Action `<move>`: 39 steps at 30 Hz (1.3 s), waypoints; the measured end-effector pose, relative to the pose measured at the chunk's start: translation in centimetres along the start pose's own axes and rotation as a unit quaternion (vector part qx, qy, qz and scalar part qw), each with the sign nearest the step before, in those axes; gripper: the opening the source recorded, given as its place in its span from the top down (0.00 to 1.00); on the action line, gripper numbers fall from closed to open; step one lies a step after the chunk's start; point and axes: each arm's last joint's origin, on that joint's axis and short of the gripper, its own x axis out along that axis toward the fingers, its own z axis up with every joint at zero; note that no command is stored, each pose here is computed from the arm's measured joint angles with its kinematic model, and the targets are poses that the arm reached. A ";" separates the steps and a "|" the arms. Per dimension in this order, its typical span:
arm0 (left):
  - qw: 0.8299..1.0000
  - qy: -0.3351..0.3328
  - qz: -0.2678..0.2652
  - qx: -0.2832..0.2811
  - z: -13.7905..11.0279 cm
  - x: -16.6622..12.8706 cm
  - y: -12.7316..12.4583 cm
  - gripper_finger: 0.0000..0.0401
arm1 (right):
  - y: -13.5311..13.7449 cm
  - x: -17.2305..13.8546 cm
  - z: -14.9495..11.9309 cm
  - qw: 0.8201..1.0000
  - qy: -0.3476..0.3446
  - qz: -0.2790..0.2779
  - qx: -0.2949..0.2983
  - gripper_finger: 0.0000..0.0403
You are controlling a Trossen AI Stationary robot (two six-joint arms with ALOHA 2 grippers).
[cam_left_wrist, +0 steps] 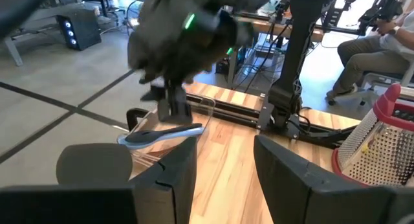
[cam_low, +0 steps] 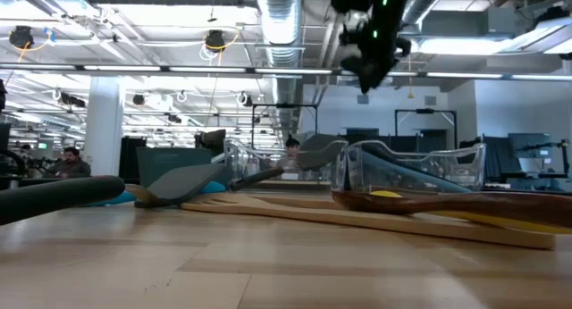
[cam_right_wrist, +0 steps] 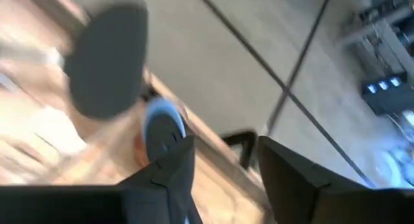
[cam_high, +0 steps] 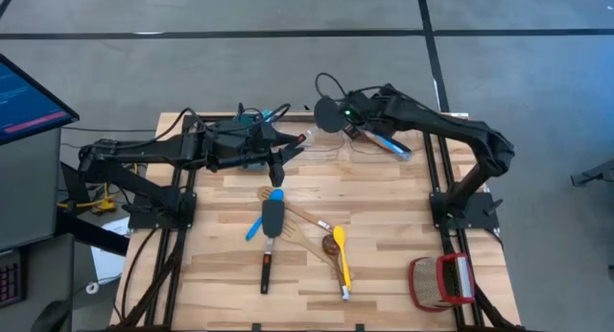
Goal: Pick & Place Kitchen Items
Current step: Put the black spatula into the left transparent bin
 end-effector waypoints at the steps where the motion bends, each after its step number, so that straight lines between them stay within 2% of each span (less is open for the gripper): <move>1: 1.000 0.000 0.000 0.000 0.0 0.0 0.0 0.65 | -0.3 -0.9 0.1 1.000 -0.017 0.010 0.006 0.63; 5: 1.000 0.003 0.000 0.001 -0.1 0.0 0.0 0.65 | -2.2 -4.8 0.0 0.991 -0.076 0.105 0.040 0.75; 9: 1.000 0.004 0.001 0.001 -0.1 0.0 0.0 0.65 | -4.4 -8.8 -0.8 0.969 -0.129 0.201 0.059 0.87; 15: 1.000 0.005 0.001 0.002 -0.1 0.0 0.0 0.65 | -6.5 -14.1 -2.8 0.936 -0.205 0.279 0.064 0.98; 20: 1.000 0.005 0.001 0.002 -0.1 0.0 0.0 0.65 | -7.3 -17.5 -4.3 0.906 -0.259 0.328 0.059 0.98; 27: 1.000 0.013 -0.014 0.004 -0.2 0.0 -0.1 0.65 | -6.8 -20.5 -6.2 0.873 -0.289 0.392 0.018 0.98; 34: 0.998 0.055 -0.019 0.005 -1.0 -0.3 0.1 0.66 | -5.6 -22.3 -7.3 0.852 -0.298 0.430 -0.021 1.00; 39: 0.996 0.086 -0.016 -0.025 -1.4 -1.4 0.2 0.73 | -5.2 -23.1 -7.8 0.844 -0.304 0.440 -0.032 0.99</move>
